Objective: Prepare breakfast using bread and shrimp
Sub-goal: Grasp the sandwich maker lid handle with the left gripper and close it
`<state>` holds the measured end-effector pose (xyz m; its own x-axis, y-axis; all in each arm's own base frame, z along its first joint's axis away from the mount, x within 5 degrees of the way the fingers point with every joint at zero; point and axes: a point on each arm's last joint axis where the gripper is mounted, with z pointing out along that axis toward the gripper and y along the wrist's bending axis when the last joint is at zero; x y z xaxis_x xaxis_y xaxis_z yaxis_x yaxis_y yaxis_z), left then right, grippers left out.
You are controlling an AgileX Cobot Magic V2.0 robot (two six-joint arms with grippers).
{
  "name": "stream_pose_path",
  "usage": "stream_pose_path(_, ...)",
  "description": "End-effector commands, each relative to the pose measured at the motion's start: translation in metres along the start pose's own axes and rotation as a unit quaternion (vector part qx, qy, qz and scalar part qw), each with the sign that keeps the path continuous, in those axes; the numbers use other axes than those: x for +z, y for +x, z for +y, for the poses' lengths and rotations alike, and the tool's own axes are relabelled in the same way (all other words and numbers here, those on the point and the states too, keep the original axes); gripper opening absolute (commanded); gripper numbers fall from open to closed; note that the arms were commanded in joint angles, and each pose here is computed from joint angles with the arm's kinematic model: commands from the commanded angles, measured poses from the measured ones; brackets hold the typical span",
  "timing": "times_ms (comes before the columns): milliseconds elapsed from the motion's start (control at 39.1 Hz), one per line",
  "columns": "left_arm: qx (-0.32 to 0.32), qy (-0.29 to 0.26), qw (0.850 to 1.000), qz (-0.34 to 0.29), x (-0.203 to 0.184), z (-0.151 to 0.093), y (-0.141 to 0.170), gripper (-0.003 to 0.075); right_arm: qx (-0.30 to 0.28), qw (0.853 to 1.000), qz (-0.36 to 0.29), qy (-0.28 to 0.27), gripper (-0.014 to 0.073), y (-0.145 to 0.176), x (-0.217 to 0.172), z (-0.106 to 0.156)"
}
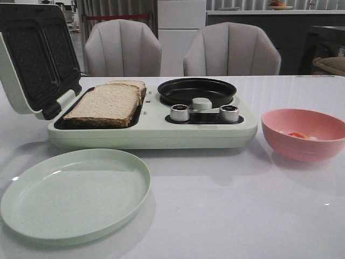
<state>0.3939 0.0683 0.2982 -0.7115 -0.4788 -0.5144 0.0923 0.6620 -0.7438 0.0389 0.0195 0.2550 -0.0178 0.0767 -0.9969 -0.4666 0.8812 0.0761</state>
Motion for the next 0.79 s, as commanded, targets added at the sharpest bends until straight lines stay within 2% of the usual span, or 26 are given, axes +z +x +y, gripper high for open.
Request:
stream_pose_path(0,0.027,0.056,0.998,-0.025,-0.007,-0.03,-0.009,0.0363,-0.002,0.999,-0.053,-0.005,0.054,-0.017,-0.002,0.002)
stream_pose_path(332,0.083,0.106,0.991,0.017,0.029,-0.064,0.013,0.0239,-0.002,0.999,-0.053,-0.005,0.054,-0.017,-0.002,0.002)
stream_pose_path(588,0.142,0.144,0.977,0.067,0.066,-0.104,0.047,0.0239,-0.002,0.999,-0.053,-0.005,0.054,-0.017,-0.002,0.002)
stream_pose_path(767,0.187,0.124,0.967,0.122,0.111,-0.12,0.086,0.0239,-0.002,0.999,-0.053,-0.005,0.054,-0.017,-0.002,0.002)
